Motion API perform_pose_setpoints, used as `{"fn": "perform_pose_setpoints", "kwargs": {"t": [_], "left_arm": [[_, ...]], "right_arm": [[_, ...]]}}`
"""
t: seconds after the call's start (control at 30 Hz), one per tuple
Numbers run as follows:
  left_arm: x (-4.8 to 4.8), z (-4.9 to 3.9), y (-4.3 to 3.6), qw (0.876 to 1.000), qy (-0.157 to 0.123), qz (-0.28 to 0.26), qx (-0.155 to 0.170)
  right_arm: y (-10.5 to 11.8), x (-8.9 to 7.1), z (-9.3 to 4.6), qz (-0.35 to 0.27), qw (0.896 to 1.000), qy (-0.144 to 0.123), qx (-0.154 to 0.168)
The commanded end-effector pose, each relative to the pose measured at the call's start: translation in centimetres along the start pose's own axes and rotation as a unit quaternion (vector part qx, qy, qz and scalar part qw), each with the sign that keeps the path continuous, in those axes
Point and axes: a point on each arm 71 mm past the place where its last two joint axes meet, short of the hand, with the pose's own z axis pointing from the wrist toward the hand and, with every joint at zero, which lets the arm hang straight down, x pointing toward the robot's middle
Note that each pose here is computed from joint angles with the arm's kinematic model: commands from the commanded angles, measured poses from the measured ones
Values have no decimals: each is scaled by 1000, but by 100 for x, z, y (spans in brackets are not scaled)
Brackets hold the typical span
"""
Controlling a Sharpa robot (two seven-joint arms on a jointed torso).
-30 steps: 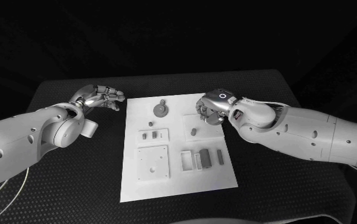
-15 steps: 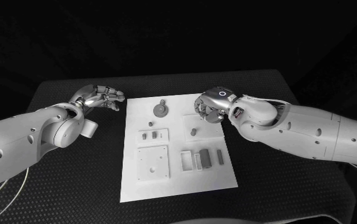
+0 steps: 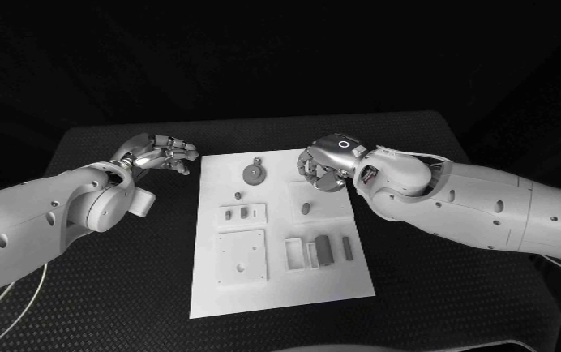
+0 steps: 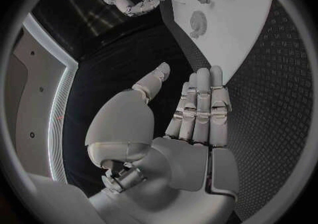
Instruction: Assemble the parts on the task board
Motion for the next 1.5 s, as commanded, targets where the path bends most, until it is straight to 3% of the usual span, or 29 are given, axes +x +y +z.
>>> {"fn": "perform_pose_setpoints", "kwargs": {"t": [0.03, 0.77, 1.13, 1.5], "left_arm": [[-1, -4, -12, 1000, 3, -3, 4], [3, 13, -11, 1000, 3, -3, 5], [7, 24, -10, 1000, 4, -3, 4], [-3, 20, -6, 1000, 3, -3, 3]], "right_arm": [[-25, 20, 1, 5, 1000, 10, 2], [592, -95, 109, 71, 994, -27, -78], [1068, 136, 174, 116, 985, -12, -124], [1251, 385, 180, 134, 982, 7, -136]]}}
